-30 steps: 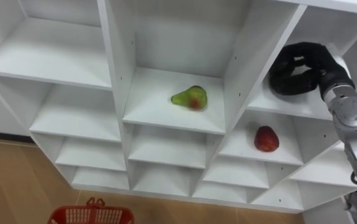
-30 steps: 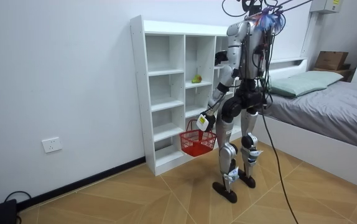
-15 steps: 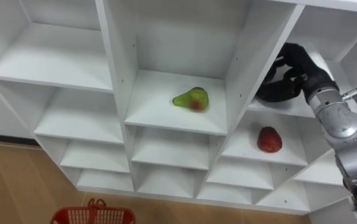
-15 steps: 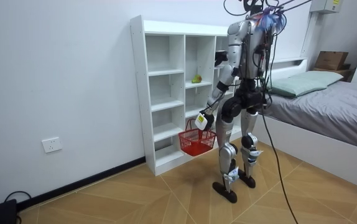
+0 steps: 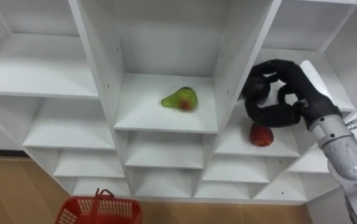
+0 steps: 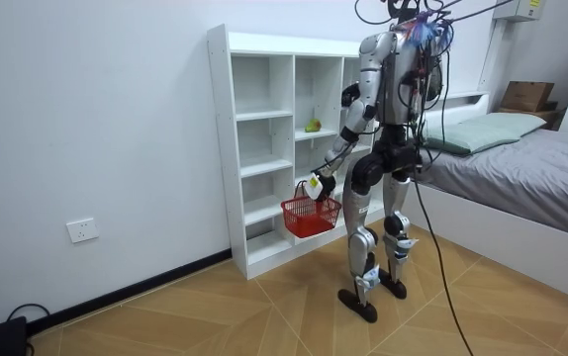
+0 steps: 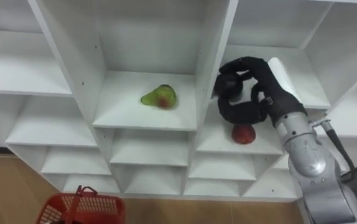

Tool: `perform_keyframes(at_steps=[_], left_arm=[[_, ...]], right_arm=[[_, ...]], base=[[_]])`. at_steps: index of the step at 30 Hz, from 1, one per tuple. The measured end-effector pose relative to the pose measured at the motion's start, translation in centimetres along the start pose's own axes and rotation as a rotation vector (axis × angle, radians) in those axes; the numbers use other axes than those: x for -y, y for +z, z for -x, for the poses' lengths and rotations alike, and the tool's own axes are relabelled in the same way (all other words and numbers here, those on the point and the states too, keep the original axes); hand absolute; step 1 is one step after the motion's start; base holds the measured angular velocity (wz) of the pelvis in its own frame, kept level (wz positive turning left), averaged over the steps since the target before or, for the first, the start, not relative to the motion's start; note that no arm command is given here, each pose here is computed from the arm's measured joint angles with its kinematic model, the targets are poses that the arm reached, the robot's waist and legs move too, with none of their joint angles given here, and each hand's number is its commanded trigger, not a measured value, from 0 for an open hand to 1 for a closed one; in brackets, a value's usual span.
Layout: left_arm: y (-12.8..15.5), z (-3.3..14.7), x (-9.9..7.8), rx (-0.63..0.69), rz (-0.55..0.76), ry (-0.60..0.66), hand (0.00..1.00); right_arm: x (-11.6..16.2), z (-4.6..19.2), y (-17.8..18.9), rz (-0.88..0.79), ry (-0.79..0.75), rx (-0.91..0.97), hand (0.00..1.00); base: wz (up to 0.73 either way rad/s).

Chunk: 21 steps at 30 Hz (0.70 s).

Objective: Collect fruits from the closet

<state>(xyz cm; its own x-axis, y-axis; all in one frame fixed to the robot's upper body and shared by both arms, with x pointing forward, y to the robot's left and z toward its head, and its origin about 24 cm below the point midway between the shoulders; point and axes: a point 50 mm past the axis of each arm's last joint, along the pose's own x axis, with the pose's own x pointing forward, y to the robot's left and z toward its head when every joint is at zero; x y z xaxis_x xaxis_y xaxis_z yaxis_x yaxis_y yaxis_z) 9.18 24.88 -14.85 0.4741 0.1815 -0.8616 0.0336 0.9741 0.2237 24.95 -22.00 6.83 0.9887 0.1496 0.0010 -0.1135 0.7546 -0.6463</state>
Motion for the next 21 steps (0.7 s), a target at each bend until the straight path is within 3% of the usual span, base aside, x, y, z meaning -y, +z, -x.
perform_keyframes(at_steps=[21], left_arm=[[-0.1, 0.0, 0.4, 0.0, -0.016, -0.001, 1.0]], right_arm=[[-1.2, 1.8, 2.2, -0.055, 0.055, 0.08, 1.0]], base=[[-0.08]])
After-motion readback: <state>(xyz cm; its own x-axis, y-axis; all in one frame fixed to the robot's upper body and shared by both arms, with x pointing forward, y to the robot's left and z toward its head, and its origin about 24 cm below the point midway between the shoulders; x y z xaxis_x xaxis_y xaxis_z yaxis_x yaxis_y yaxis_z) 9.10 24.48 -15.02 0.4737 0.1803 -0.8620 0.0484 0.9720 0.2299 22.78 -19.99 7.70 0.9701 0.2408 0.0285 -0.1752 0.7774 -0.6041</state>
